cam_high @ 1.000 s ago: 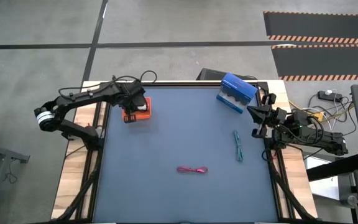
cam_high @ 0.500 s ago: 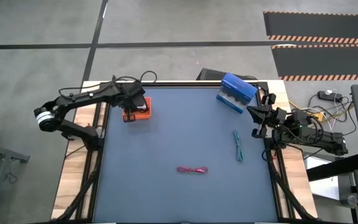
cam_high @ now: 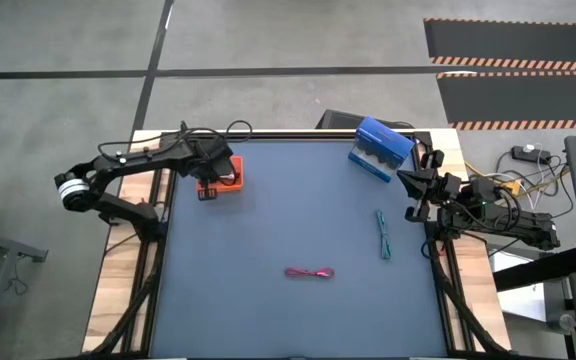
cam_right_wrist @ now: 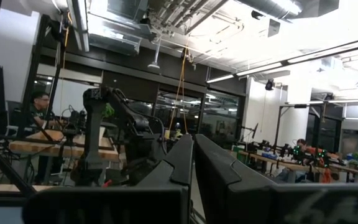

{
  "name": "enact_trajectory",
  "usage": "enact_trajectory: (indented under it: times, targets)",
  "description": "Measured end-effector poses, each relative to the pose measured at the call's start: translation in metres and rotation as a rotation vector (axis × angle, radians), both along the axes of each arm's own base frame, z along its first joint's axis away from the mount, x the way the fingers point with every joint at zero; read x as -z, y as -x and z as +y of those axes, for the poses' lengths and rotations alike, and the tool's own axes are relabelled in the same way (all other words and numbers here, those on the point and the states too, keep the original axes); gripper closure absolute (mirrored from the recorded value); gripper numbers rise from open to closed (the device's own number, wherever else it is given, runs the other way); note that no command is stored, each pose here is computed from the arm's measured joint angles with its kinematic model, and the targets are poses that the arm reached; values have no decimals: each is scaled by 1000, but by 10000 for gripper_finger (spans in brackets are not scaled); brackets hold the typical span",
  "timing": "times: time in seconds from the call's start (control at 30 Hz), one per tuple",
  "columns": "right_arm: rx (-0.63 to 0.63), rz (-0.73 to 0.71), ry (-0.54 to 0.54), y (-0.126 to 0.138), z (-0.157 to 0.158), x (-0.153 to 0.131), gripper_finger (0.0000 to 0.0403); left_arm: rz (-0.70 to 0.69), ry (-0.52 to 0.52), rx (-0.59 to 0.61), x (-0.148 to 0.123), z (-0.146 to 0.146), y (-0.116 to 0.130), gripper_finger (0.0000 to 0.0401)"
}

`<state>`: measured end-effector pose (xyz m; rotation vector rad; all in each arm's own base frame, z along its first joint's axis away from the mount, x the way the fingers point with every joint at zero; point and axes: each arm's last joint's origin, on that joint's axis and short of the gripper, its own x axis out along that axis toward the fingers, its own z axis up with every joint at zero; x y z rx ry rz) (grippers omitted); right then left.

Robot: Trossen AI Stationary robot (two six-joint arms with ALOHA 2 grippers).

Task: Pick and place USB-C Cables
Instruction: Put the white charger cable into the orange basket

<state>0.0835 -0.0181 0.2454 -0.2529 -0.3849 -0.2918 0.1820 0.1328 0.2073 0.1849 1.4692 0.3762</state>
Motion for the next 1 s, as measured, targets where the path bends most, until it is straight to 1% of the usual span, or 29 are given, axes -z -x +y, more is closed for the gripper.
enact_trajectory:
  times: [0.6, 1.0]
  targets:
    - [2, 1, 4, 0, 0, 0, 394, -8, -5, -3, 1, 0, 0, 390]
    - [5, 0, 9, 0, 0, 0, 394, 29, 20, -3, 14, -4, 6, 389]
